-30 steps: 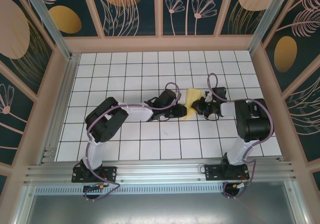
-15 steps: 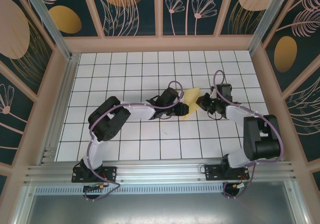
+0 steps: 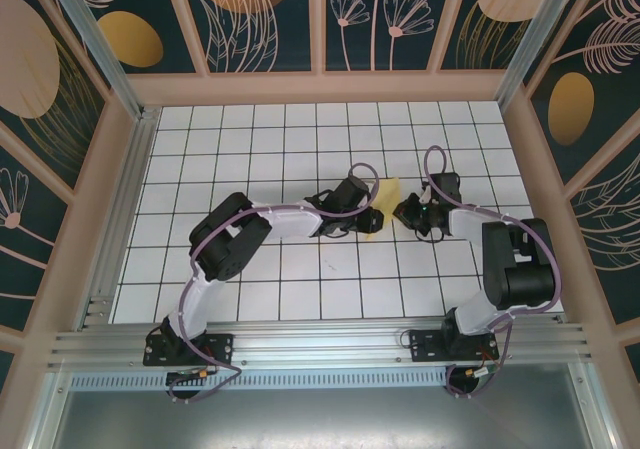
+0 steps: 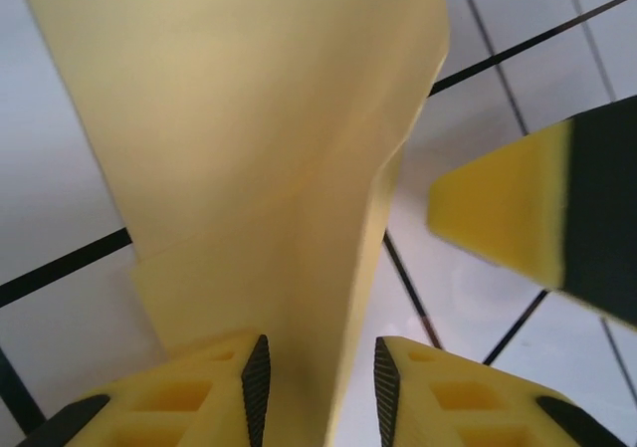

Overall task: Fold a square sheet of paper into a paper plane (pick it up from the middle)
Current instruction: Fourth fold the wing at the center of the table.

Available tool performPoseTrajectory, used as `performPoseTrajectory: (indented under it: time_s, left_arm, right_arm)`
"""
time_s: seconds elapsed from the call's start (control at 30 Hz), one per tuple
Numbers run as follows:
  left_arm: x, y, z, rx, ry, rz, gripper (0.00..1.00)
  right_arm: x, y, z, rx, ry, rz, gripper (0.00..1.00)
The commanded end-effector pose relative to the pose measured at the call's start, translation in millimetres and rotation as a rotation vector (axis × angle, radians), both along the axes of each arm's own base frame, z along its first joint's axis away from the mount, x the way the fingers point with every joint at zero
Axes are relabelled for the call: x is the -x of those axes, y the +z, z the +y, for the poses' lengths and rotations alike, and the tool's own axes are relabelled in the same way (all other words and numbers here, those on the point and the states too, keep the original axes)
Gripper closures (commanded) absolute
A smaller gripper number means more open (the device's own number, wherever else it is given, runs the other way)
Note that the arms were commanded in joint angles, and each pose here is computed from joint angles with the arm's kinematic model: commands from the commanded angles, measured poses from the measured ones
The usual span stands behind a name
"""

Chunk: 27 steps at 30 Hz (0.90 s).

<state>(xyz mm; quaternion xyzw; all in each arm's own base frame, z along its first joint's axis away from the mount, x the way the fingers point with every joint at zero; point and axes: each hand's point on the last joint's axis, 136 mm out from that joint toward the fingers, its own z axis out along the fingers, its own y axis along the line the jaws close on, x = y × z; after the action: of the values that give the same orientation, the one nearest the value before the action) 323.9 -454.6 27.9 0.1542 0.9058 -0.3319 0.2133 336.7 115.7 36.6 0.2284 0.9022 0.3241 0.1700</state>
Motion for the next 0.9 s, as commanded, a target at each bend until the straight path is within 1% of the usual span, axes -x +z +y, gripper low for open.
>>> performPoseTrajectory:
  time_s: [0.0,0.17,0.37,0.47,0.57,0.7,0.77,0.87]
  left_arm:
    - [-0.9,-7.6,-2.0,-0.029,-0.017,0.005,0.70]
    - [1.3,-8.7,-3.2,-0.024,-0.024,0.018,0.88]
    - [10.0,-3.0,-8.5,0.029,-0.058,0.042,1.00]
    - [16.1,-0.6,-9.1,0.070,-0.068,0.068,1.00]
    - [20.9,-2.2,-6.9,0.126,-0.057,0.123,1.00]
    - [23.2,-1.8,-1.4,0.222,-0.017,0.209,1.00]
    - [21.6,-3.5,1.9,0.232,0.015,0.234,1.00]
    - [17.1,-10.3,10.4,0.195,0.074,0.254,1.00]
  right_arm:
    - [-3.9,7.2,0.6,-0.005,0.007,-0.025,0.96]
    - [-2.8,6.2,3.4,-0.027,0.016,-0.025,0.96]
    - [-1.9,9.0,10.9,-0.076,0.048,-0.041,0.96]
    - [0.5,19.6,17.7,-0.121,0.090,-0.089,0.96]
    - [4.8,27.2,23.3,-0.151,0.135,-0.132,0.95]
    - [8.4,19.8,27.5,-0.170,0.169,-0.115,0.95]
    - [8.0,16.3,30.0,-0.182,0.178,-0.110,0.94]
    - [6.1,9.2,31.0,-0.189,0.182,-0.095,0.94]
